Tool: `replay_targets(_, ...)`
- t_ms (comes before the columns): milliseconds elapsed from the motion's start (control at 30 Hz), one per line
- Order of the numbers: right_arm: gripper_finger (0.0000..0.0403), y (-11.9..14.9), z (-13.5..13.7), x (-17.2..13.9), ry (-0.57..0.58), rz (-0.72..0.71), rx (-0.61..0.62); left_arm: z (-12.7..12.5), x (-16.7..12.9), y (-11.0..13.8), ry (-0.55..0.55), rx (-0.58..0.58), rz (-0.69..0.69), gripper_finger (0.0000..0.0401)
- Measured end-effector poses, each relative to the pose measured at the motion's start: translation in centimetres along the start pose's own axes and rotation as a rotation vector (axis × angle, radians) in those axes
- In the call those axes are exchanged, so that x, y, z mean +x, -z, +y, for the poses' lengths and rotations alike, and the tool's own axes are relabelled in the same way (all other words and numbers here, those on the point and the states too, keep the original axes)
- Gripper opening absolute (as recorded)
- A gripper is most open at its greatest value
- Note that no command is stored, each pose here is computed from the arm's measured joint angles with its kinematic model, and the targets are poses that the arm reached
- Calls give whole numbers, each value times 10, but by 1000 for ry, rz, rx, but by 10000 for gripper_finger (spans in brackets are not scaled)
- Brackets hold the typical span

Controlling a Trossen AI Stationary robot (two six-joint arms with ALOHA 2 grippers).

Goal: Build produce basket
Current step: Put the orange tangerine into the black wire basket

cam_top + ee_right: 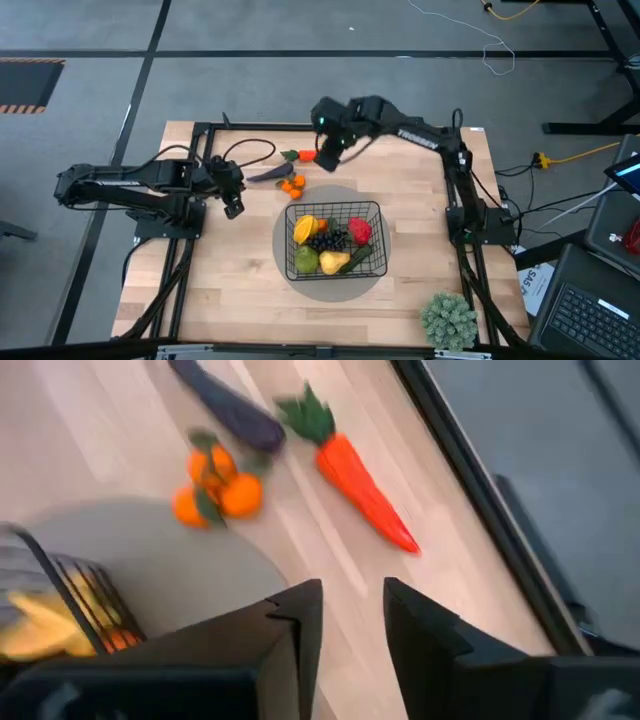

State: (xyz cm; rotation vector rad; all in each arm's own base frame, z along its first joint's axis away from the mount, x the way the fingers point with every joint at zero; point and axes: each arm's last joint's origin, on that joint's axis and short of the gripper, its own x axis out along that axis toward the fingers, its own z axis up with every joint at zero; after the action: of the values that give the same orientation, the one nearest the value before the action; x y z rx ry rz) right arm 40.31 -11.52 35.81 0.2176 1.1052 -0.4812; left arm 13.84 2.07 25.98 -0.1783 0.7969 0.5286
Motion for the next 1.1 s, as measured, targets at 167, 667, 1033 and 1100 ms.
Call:
replay_targets(167, 98, -21, -15, 19, -155, -112, 35, 1, 8, 9, -50, 0, 20, 42)
replay_targets(667, 98, -21, 32, 146, -383, 48, -94, 1, 14, 16, -59, -10, 53, 41)
replay_targets(1033, 98, -23, 40, 186, -453, 15, -56, 1, 14, 17, -57, -9, 55, 41)
replay_targets(1100, 98, -25, 43, 191, -458, -7, -45, 1, 14, 17, -57, -10, 55, 41)
